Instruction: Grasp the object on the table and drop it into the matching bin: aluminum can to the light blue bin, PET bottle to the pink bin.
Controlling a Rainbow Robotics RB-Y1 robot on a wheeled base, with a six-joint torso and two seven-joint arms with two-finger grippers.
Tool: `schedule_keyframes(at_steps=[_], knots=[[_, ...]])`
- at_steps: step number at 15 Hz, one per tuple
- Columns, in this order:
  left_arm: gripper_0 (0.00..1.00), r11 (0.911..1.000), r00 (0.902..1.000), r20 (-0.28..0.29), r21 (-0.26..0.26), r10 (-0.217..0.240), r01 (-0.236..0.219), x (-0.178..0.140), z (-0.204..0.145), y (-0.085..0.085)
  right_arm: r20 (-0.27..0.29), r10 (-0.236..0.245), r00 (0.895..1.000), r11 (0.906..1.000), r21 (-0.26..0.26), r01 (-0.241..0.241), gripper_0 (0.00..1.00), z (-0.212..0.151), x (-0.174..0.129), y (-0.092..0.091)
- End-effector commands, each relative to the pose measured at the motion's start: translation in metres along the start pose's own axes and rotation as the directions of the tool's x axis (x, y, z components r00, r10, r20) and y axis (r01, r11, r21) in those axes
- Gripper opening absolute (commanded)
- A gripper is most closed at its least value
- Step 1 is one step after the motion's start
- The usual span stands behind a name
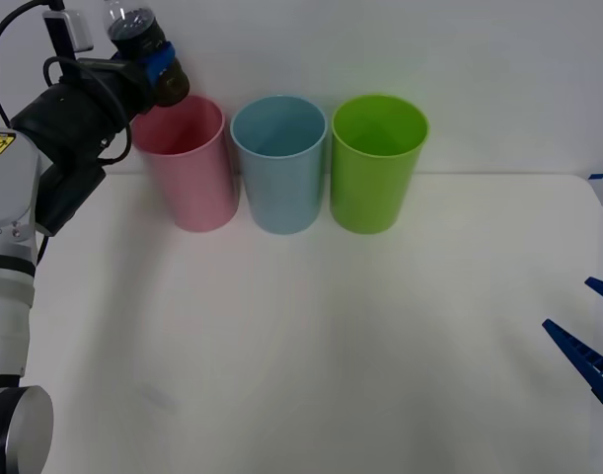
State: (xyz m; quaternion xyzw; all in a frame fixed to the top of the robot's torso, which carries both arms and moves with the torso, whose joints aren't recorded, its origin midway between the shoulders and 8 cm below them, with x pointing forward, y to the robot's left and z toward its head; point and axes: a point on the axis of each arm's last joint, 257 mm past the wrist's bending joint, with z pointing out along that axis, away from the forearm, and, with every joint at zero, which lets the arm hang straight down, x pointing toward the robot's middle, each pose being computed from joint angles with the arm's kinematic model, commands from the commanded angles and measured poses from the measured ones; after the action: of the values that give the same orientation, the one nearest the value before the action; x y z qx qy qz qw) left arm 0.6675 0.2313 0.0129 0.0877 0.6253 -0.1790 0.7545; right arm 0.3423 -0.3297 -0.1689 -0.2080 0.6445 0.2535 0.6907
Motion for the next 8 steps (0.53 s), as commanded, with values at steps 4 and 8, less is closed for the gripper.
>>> schedule_keyframes(at_steps=[4,8], knots=[[0.2,1.0,1.0,0.004,0.005,0.003,-0.003,0.0013,0.0013,-0.0048,0.0,0.0,1.0,1.0,0.0,0.0,1.0,0.0,0.0,0.0],[1.0,1.0,0.9999,0.011,0.008,-0.006,0.006,-0.0007,0.0015,-0.0051,0.0,0.0,1.0,1.0,0.0,0.0,1.0,0.0,0.0,0.0]])
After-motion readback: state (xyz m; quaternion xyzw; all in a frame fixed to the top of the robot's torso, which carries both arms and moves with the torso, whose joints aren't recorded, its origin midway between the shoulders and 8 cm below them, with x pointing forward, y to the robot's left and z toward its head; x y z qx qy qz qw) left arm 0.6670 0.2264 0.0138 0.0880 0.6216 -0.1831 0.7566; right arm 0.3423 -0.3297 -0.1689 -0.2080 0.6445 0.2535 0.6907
